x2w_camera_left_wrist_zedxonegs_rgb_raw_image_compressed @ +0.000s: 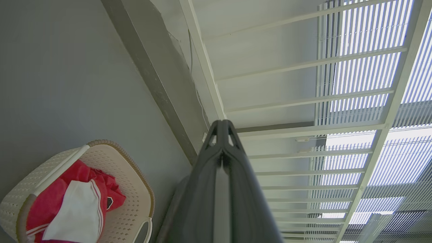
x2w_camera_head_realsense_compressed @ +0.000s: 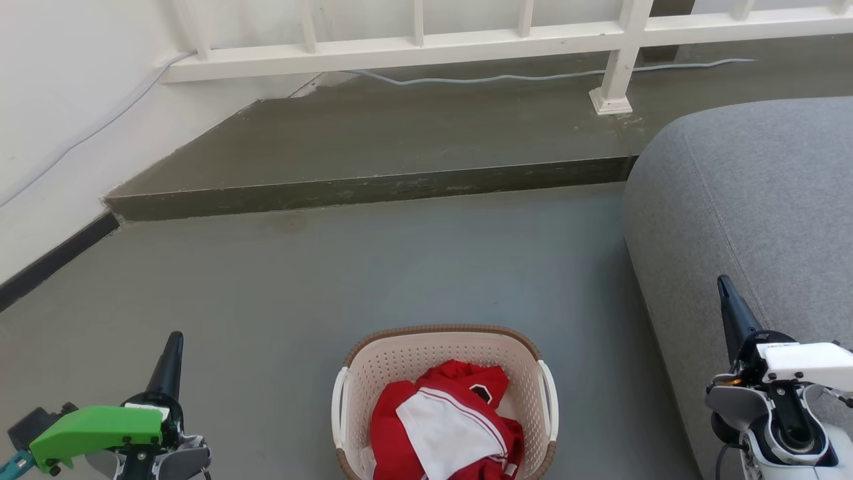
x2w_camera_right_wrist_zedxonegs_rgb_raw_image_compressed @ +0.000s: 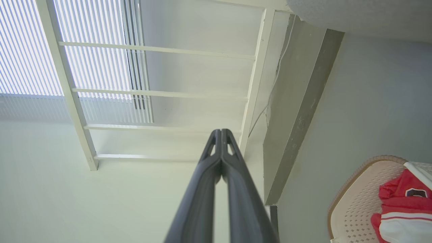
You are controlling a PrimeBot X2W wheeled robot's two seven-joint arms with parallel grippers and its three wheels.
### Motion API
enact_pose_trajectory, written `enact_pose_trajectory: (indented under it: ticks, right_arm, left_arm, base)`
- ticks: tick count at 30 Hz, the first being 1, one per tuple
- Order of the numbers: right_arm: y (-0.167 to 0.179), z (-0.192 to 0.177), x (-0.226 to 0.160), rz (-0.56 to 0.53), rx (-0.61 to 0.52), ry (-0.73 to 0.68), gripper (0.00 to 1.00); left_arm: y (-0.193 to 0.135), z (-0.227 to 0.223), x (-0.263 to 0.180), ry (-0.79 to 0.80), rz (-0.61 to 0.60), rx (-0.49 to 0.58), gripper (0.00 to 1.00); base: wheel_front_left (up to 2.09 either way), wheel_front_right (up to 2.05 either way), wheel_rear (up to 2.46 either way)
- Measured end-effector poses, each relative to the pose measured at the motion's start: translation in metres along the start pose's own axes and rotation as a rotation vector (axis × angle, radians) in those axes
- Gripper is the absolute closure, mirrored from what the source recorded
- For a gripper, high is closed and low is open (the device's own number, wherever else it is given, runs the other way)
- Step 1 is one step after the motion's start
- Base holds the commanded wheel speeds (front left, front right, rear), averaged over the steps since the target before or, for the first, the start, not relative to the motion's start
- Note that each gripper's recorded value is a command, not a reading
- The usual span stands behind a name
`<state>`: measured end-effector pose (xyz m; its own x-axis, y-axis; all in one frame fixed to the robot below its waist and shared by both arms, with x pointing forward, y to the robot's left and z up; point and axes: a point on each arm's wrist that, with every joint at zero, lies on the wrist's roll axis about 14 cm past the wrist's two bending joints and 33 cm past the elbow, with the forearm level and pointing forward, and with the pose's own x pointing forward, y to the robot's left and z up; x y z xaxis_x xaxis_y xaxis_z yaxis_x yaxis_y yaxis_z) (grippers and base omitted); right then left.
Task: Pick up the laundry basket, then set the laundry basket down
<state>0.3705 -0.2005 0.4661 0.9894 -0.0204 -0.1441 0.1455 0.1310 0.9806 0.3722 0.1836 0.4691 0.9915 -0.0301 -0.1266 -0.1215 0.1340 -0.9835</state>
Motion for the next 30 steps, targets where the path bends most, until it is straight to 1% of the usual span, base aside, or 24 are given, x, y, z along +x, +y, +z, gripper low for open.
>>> enact_pose_trajectory:
  ticks: [11,30]
  right_arm:
    - [0.0063,0.0056,0.0012,0.032,0.14,-0.008,1.0]
    - [0.0072,0.0064,0.0013,0.037,0.145,-0.011,1.0]
  left_arm:
    - [-0.0081,0.0069,0.0022,-0.008,-0.032,-0.129,1.0]
    - [-0.0081,0.0073,0.0022,-0.01,-0.032,-0.137,1.0]
  base:
    - [0.0,0.0,0.0]
    - [0.0,0.0,0.0]
